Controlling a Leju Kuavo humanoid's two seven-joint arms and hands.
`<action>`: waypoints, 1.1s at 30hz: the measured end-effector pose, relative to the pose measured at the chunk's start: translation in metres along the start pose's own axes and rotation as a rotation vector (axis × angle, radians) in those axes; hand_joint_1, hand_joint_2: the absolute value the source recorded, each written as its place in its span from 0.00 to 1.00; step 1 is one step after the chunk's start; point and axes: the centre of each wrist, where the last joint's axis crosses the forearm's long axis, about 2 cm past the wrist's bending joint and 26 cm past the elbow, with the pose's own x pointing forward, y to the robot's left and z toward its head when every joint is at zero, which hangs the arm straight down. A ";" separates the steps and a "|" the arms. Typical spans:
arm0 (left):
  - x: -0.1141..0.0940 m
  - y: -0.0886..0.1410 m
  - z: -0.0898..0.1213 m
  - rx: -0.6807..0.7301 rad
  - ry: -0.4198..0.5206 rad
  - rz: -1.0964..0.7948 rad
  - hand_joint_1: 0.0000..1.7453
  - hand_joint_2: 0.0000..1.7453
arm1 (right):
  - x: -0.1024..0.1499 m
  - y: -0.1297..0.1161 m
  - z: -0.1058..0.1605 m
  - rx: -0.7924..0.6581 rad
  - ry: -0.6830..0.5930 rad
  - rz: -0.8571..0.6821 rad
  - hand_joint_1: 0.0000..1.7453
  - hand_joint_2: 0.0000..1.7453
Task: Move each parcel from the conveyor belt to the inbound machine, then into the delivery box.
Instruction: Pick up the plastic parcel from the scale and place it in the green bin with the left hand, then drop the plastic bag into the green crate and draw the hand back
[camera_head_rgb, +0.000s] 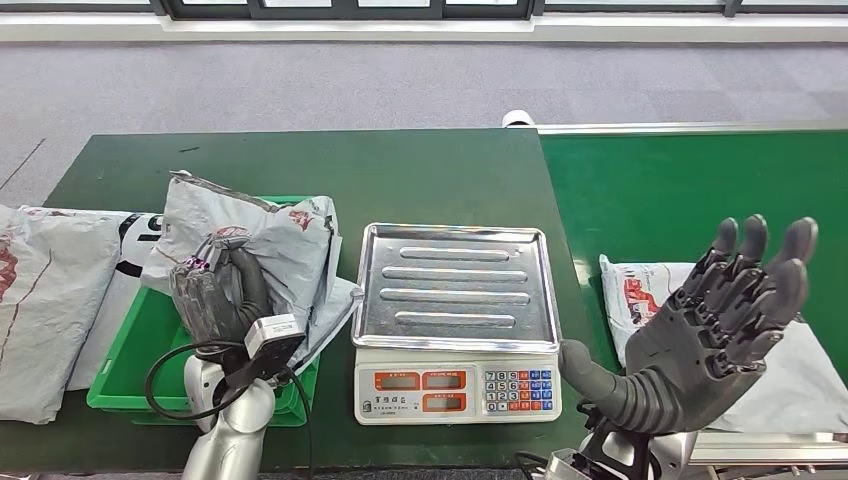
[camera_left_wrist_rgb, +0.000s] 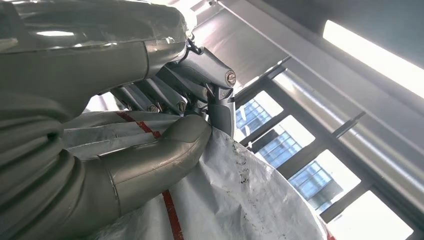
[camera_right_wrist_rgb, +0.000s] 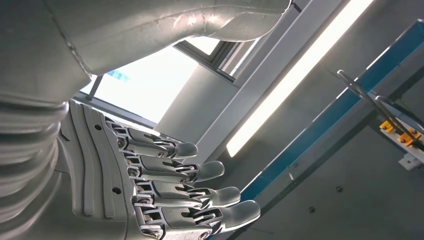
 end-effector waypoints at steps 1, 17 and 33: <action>-0.001 -0.001 0.002 -0.009 0.008 -0.003 1.00 1.00 | 0.000 0.000 0.000 0.001 0.000 0.000 0.00 1.00; -0.011 -0.006 0.017 -0.060 0.082 -0.023 0.00 1.00 | 0.000 0.000 0.000 0.001 0.000 0.001 0.00 1.00; -0.013 0.010 0.007 0.071 0.042 0.021 0.00 1.00 | 0.000 0.000 0.000 0.001 0.000 0.002 0.00 1.00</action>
